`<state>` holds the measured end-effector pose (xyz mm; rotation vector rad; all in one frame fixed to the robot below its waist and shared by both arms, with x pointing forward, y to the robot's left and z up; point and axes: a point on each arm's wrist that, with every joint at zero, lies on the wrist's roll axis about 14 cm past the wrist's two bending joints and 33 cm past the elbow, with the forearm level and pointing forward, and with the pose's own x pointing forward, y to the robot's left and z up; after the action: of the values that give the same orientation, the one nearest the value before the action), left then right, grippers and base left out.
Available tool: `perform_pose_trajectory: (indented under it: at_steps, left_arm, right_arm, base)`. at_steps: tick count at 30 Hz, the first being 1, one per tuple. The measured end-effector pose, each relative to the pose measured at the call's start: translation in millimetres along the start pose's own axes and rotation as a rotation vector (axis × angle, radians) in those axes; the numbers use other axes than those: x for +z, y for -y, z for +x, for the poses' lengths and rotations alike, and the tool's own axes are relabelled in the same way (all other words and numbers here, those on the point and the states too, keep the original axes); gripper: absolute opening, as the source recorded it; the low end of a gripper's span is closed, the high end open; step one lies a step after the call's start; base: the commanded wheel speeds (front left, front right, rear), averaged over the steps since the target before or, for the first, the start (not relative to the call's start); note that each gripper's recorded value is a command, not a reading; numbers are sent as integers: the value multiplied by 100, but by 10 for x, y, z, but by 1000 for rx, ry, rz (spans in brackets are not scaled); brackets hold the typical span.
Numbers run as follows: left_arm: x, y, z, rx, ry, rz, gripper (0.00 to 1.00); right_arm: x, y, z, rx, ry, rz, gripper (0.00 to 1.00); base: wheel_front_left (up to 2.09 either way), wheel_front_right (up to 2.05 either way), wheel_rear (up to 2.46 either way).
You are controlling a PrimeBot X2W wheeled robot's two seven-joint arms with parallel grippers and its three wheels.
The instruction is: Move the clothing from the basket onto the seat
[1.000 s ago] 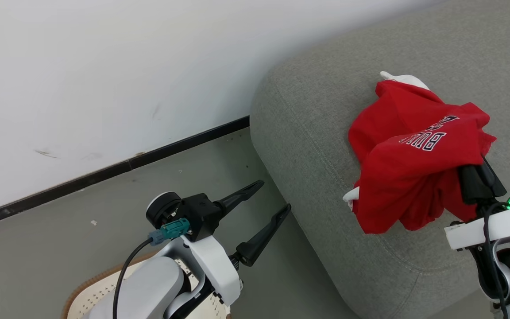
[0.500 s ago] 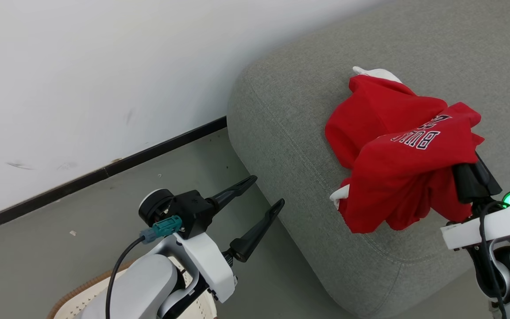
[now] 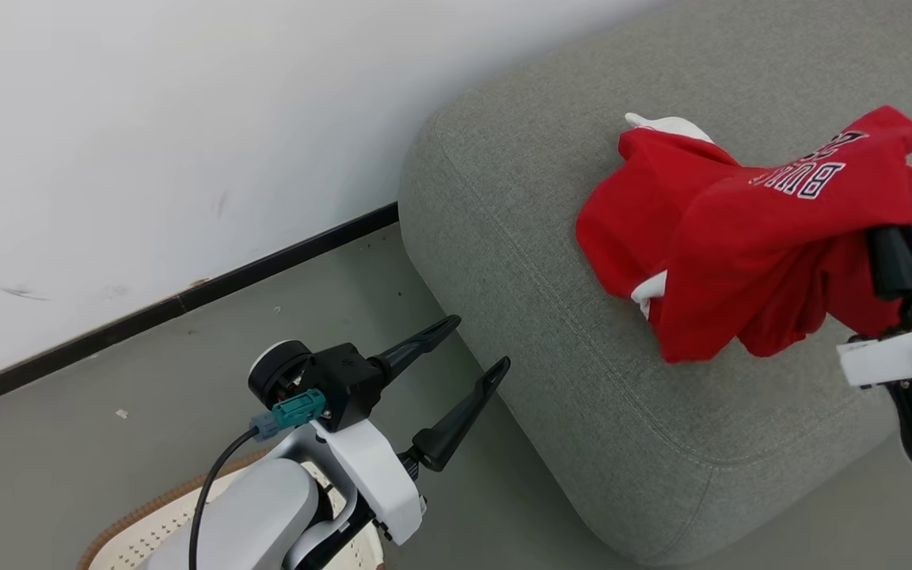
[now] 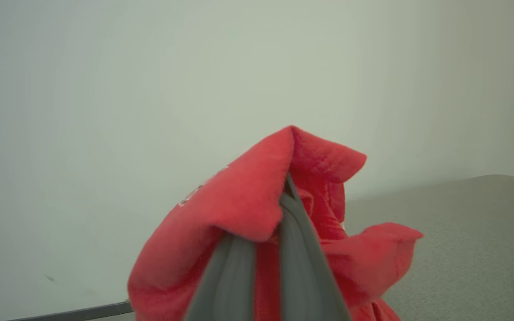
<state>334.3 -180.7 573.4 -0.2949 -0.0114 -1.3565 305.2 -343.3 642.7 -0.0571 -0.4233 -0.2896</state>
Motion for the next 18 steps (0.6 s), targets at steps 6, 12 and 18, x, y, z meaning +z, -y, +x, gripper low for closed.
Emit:
perform_pose_trajectory:
  at_steps: [6, 12, 18]
  left_arm:
    - [-1, -1, 5, -1, 4, -6, 100]
    - [-22, -27, -5, 3, 0, -12, 100]
    - [-39, -57, -18, 8, -1, -28, 100]
  right_arm:
    - [152, 132, 136, 9, 32, -66, 0]
    - [203, 290, 272, 1, 31, -96, 0]
    - [168, 567, 352, -42, -5, -127, 0]
  base:
    - [0, 0, 0]
    - [0, 0, 0]
    - [0, 0, 0]
